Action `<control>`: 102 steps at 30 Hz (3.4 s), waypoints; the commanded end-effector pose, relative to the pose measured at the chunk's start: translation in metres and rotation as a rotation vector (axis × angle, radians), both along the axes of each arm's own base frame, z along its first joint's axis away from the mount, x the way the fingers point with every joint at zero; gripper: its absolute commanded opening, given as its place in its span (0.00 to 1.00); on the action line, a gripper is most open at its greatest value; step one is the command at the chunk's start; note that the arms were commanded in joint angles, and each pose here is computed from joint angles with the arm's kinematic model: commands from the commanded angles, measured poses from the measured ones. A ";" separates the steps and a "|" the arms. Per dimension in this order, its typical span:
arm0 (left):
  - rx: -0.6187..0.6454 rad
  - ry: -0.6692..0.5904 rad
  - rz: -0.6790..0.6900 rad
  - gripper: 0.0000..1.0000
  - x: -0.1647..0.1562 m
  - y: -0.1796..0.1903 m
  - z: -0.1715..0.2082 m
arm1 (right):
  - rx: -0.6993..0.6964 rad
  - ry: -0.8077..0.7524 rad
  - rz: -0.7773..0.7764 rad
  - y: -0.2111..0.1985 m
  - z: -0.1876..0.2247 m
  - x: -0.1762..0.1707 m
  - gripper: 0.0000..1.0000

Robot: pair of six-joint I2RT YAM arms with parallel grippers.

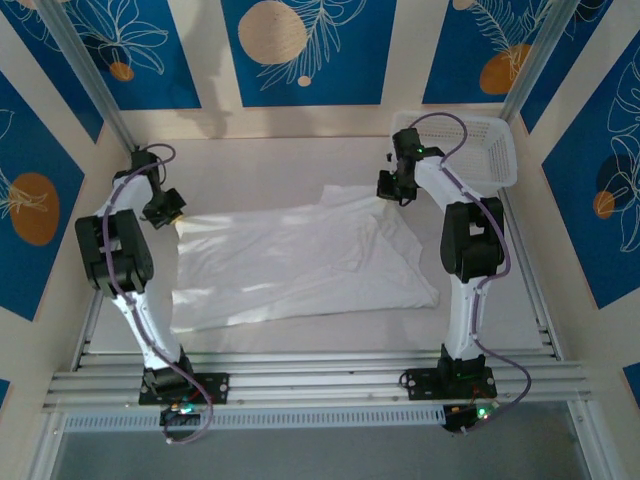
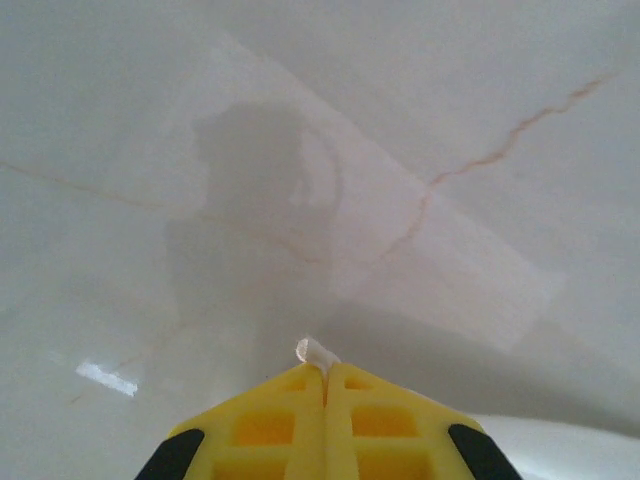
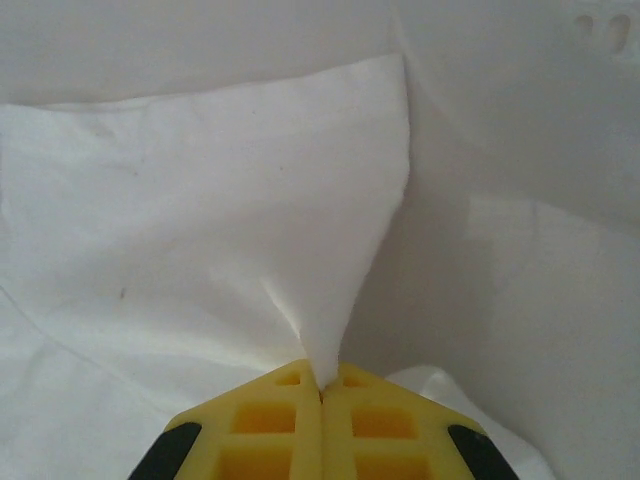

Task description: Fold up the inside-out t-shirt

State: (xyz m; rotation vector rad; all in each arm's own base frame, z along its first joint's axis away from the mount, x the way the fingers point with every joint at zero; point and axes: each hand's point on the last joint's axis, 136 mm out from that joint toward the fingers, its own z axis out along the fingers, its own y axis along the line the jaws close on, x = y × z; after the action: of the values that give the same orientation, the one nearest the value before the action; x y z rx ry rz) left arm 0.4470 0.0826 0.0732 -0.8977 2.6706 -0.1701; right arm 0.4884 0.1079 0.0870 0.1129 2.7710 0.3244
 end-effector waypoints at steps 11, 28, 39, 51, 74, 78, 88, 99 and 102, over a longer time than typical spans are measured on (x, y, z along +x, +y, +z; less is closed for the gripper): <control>-0.007 -0.040 0.064 0.00 -0.100 -0.011 0.023 | 0.122 0.079 -0.101 -0.020 -0.003 -0.075 0.00; 0.060 -0.085 0.136 0.00 -0.149 -0.007 0.048 | 0.157 0.037 -0.105 -0.019 0.028 -0.108 0.01; 0.037 -0.043 0.122 0.30 -0.166 -0.015 0.014 | 0.150 0.163 -0.138 -0.022 -0.013 -0.149 0.32; -0.015 -0.294 -0.042 0.52 -0.154 -0.052 0.084 | -0.037 -0.012 -0.035 -0.001 0.014 -0.079 0.48; -0.037 -0.240 -0.155 0.55 -0.169 -0.081 0.060 | 0.014 0.045 0.080 0.030 -0.012 -0.071 0.00; -0.037 -0.235 -0.156 0.55 -0.170 -0.081 0.059 | 0.060 0.002 0.079 0.034 0.013 -0.078 0.00; -0.046 -0.227 -0.159 0.56 -0.168 -0.084 0.054 | 0.155 -0.043 -0.086 0.023 0.010 -0.222 0.00; -0.072 -0.262 -0.241 0.56 -0.158 -0.105 0.063 | 0.208 -0.194 0.011 0.040 0.045 -0.228 0.51; -0.141 -0.308 -0.304 0.59 -0.157 -0.125 0.070 | 0.219 -0.098 0.070 0.068 0.037 -0.204 0.50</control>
State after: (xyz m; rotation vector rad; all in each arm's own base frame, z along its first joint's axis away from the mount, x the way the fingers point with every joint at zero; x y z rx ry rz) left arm 0.2866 -0.0211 0.1297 -0.5525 2.5447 -0.4091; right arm 0.2643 0.1492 0.1218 0.1567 2.6185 0.5609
